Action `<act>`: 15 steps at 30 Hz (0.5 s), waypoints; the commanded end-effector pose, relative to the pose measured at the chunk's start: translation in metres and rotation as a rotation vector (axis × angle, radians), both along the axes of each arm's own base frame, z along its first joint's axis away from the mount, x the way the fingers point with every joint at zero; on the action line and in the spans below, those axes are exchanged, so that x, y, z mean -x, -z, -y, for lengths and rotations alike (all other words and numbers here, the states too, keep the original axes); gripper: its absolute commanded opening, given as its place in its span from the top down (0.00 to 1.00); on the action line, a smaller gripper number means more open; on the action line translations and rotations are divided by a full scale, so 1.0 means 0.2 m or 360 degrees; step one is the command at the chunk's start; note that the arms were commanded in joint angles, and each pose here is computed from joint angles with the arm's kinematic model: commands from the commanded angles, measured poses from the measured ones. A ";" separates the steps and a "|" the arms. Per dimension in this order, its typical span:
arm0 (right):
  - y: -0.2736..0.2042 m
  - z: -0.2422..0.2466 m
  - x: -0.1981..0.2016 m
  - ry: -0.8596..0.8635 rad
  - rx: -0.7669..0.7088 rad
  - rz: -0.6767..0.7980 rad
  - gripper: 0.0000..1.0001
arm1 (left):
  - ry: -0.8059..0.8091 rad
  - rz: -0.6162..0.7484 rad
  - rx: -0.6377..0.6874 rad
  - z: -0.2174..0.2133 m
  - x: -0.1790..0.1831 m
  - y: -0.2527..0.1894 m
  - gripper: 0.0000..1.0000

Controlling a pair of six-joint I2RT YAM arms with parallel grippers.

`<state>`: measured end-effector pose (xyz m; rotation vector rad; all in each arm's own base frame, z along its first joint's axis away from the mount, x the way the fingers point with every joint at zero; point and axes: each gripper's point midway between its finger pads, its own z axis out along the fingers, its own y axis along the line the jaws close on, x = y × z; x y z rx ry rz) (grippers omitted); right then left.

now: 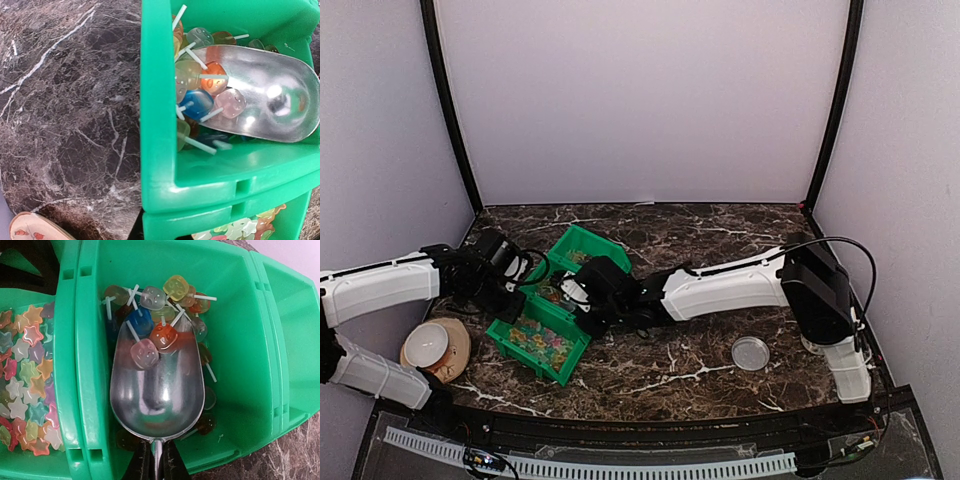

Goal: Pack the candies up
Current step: Scoop the fake candies from the plate.

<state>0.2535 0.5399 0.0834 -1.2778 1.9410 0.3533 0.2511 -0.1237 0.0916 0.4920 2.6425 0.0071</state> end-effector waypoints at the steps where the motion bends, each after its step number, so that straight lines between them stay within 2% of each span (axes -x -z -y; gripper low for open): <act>1: 0.03 0.04 0.00 0.0035 -0.0128 -0.0011 1.00 | 0.0124 0.0192 0.0298 0.19 -0.07 -0.18 1.00; 15: -0.05 0.14 -0.01 0.0116 -0.0319 0.0062 1.00 | 0.0095 0.0197 0.0265 0.16 -0.09 -0.16 1.00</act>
